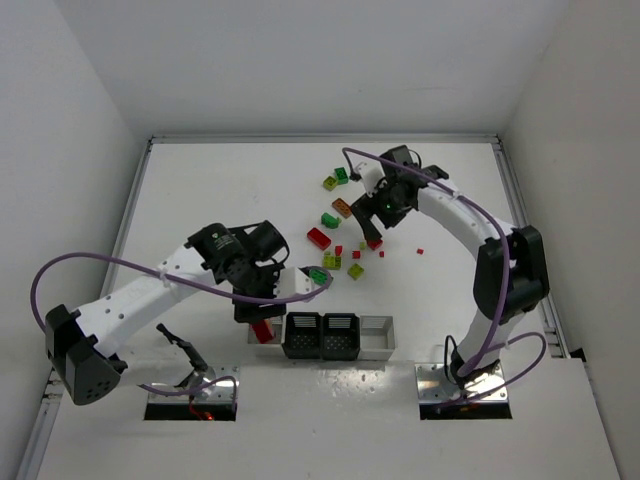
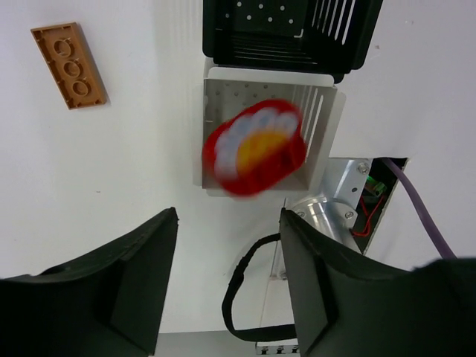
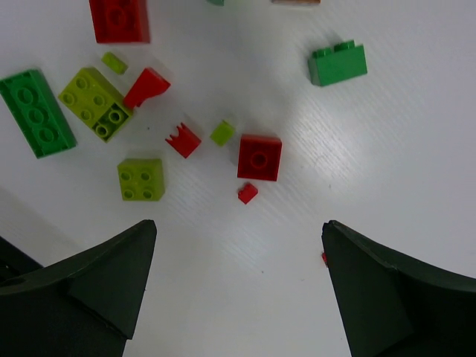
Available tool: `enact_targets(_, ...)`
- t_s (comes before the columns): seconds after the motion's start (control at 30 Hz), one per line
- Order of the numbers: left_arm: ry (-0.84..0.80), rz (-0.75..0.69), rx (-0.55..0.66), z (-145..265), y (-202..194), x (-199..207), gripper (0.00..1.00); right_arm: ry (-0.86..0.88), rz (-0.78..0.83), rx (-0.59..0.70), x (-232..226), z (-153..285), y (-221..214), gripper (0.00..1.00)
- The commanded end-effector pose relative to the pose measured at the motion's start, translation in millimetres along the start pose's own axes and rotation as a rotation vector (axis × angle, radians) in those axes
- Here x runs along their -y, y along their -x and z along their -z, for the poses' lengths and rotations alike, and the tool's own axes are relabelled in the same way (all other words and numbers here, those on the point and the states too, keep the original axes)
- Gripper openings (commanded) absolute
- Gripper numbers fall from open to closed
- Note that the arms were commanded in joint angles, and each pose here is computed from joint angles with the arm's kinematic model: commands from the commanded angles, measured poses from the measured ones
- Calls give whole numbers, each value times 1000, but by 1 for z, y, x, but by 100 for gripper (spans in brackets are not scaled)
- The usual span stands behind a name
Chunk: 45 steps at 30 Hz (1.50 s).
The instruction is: Sort the legos into containers by color
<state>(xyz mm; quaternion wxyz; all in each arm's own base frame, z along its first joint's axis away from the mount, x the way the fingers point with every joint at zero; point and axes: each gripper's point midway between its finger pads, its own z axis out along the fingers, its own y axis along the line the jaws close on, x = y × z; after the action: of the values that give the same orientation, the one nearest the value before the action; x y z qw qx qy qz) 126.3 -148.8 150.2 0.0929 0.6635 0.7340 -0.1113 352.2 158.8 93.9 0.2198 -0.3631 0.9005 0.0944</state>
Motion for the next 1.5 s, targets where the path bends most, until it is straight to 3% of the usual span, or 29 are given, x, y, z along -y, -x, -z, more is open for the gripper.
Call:
enact_targets(0.0, 12, -20, 42, 10, 12, 0, 64, -7, 12, 57, 0, 0, 31, 94)
enact_targets(0.17, 50, -18, 75, 18, 17, -4, 71, 5, 19, 50, -3, -11, 46, 94)
enact_targets(0.3, 293, 56, 337, 78, 53, -45, 71, -11, 17, 64, -3, -20, 59, 94)
enact_targets(0.47, 565, 224, 524, 142, 62, -90, 74, -42, 1, 68, 6, -43, 74, 91)
enact_targets(0.57, 689, 345, 582, 164, 53, -109, 75, 5, 22, 82, -5, -58, 88, 82)
enact_targets(0.63, 748, 444, 627, 173, 48, -120, 75, 33, 24, 88, -14, -63, 95, 70)
enact_targets(0.7, 805, 563, 644, 176, 34, -132, 75, 74, 38, 100, -29, -69, 108, 59)
enact_targets(1.07, 827, 1009, 620, 156, -24, -179, 77, 144, 125, 54, -82, -98, 112, 61)
enact_targets(1.2, 789, 1061, 648, 157, -30, -187, 77, 124, 137, 14, -85, -114, 104, 64)
enact_targets(1.47, 792, 1118, 641, 155, -44, -192, 88, 61, 124, -34, -73, -136, 94, 76)
